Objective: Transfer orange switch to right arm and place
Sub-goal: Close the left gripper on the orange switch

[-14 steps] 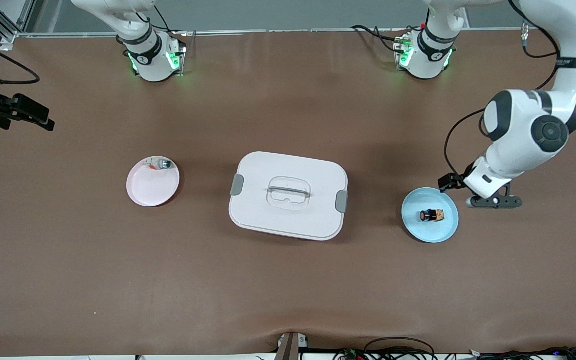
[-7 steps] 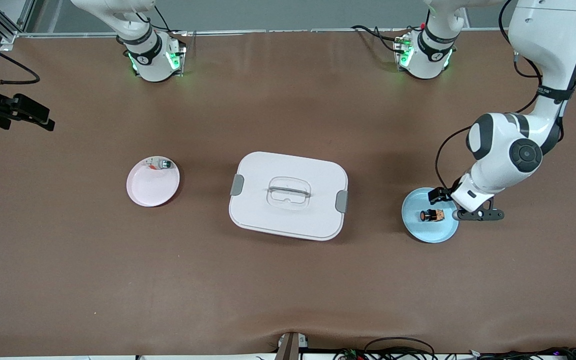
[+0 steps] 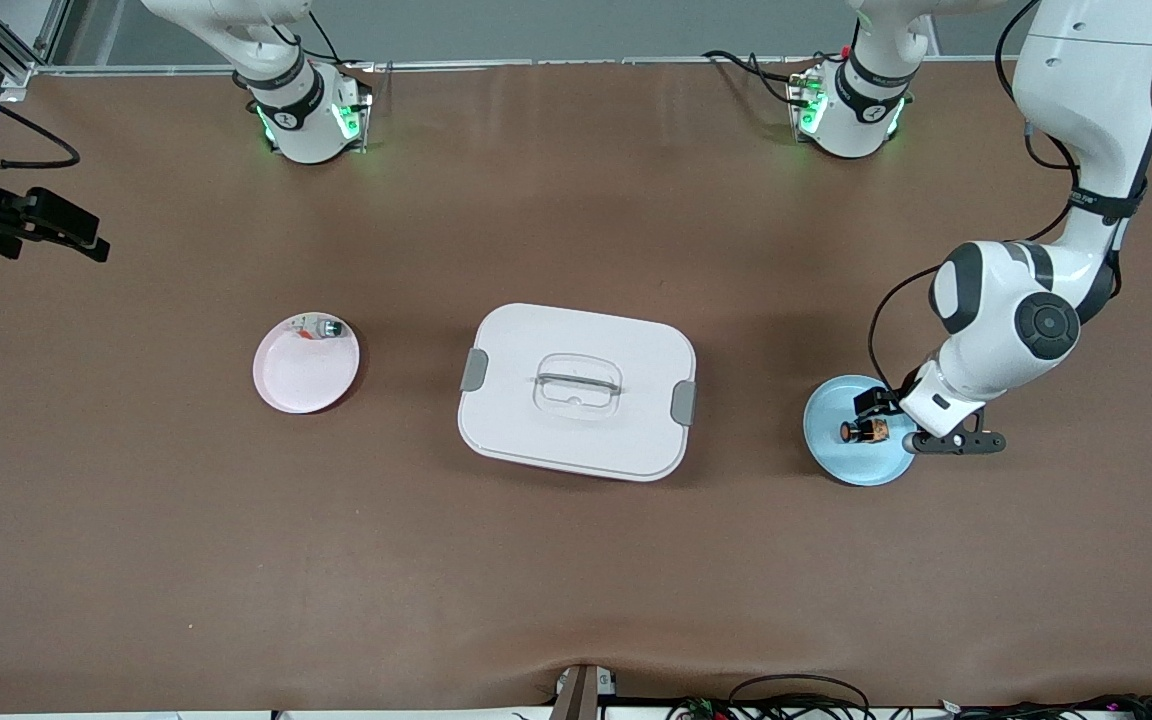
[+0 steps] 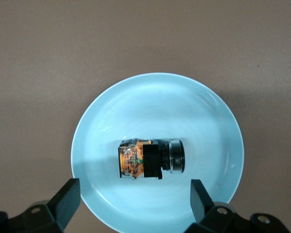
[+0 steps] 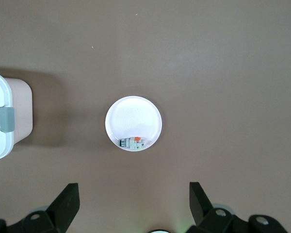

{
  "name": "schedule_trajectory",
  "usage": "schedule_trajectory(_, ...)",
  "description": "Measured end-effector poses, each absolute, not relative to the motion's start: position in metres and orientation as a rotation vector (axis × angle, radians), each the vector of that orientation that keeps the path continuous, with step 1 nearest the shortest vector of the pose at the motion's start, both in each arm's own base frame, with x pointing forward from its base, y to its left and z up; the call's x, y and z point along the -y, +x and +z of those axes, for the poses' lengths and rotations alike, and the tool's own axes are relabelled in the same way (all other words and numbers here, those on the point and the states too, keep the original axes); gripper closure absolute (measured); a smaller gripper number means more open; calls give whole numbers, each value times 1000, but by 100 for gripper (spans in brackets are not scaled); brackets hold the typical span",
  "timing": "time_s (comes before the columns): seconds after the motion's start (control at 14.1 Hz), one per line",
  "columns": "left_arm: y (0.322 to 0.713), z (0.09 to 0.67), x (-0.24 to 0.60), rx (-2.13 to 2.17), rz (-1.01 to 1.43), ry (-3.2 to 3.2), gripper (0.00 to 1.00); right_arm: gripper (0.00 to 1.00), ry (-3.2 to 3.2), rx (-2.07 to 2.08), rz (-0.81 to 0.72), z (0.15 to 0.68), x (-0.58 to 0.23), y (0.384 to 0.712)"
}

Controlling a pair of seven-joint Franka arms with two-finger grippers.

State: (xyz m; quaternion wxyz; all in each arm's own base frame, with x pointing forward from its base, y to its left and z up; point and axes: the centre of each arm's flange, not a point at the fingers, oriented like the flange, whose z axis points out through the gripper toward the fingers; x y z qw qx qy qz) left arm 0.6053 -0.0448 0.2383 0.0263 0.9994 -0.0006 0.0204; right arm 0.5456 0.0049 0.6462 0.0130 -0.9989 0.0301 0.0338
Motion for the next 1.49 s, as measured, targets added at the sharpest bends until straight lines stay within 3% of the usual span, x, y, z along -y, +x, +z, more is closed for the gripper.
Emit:
schedule_trajectory(1.42,610,183,56,-25,59,3065,0,0,-3112,-97,117,645,-4,545)
schedule_trajectory(1.49,609,183,56,-26,57,3065,9,0,-3112,-97,117,645,-4,545)
